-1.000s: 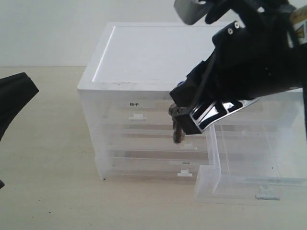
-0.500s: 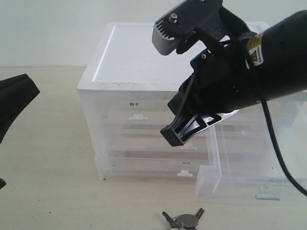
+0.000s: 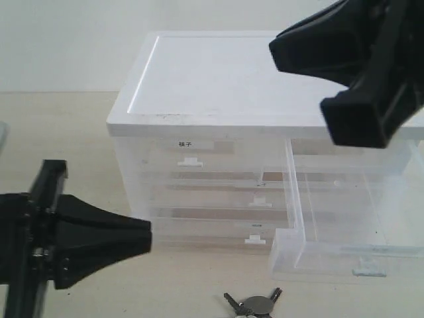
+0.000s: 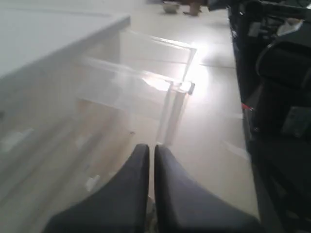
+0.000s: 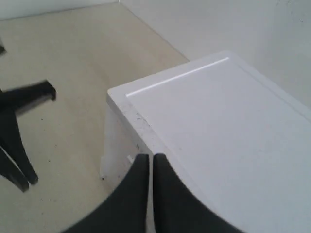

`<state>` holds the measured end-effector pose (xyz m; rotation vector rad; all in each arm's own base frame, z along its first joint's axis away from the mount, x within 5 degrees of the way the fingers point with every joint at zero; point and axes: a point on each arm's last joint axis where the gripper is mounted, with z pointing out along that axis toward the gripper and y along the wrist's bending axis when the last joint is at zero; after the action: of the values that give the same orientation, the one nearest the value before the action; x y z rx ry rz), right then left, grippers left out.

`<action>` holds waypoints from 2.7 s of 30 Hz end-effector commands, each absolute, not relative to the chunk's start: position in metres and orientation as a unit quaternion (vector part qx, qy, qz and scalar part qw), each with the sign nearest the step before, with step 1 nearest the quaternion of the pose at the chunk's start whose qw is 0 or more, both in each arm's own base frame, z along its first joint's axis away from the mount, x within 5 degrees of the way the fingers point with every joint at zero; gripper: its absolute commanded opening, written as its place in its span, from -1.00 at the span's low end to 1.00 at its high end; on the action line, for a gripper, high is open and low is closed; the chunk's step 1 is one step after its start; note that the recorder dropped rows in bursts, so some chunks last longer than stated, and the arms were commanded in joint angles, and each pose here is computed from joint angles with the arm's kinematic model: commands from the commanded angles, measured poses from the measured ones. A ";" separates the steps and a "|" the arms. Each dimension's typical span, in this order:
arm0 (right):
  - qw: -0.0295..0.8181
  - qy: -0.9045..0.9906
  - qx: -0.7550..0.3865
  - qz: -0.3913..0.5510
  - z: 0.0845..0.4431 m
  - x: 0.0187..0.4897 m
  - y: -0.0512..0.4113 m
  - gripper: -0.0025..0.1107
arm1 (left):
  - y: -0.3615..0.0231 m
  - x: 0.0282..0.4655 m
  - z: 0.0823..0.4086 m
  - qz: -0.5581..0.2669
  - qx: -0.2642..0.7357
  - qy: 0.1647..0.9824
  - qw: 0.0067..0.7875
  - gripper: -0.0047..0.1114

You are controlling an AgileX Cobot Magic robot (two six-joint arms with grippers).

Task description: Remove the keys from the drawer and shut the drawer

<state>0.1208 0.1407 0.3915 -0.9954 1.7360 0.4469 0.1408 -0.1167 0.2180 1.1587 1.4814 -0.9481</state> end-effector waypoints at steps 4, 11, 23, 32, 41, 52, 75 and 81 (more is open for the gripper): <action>0.547 0.705 -0.408 0.194 0.406 0.105 0.122 -0.96 | -0.189 0.163 0.152 -0.309 0.570 0.683 0.338 -0.84; 0.543 0.709 -0.407 0.194 0.407 0.102 0.119 -0.96 | -0.225 0.152 0.136 -0.370 0.611 0.632 0.301 -0.84; 0.541 0.710 -0.410 0.188 0.396 0.104 0.121 -0.96 | -0.254 0.161 0.165 -0.385 0.576 0.570 0.442 -0.84; 0.540 0.712 -0.406 0.192 0.396 0.104 0.121 -0.96 | -0.262 0.172 0.178 -0.388 0.547 0.567 0.478 -0.84; 0.539 0.713 -0.403 0.195 0.396 0.104 0.121 -0.96 | -0.262 0.181 0.185 -0.381 0.503 0.575 0.521 -0.84; 0.539 0.715 -0.400 0.197 0.396 0.104 0.121 -0.96 | -0.258 0.196 0.193 -0.354 0.433 0.595 0.578 -0.84; 0.534 0.718 -0.402 0.195 0.395 0.104 0.121 -0.96 | -0.293 0.143 0.185 -0.182 0.474 0.602 0.616 -0.84; 0.534 0.718 -0.402 0.195 0.395 0.104 0.121 -0.96 | -0.291 0.142 0.180 -0.104 0.437 0.610 0.653 -0.84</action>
<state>0.1044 0.1212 0.3959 -0.9600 1.7073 0.4647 0.1360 -0.2944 0.1841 1.0625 1.3543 -0.3253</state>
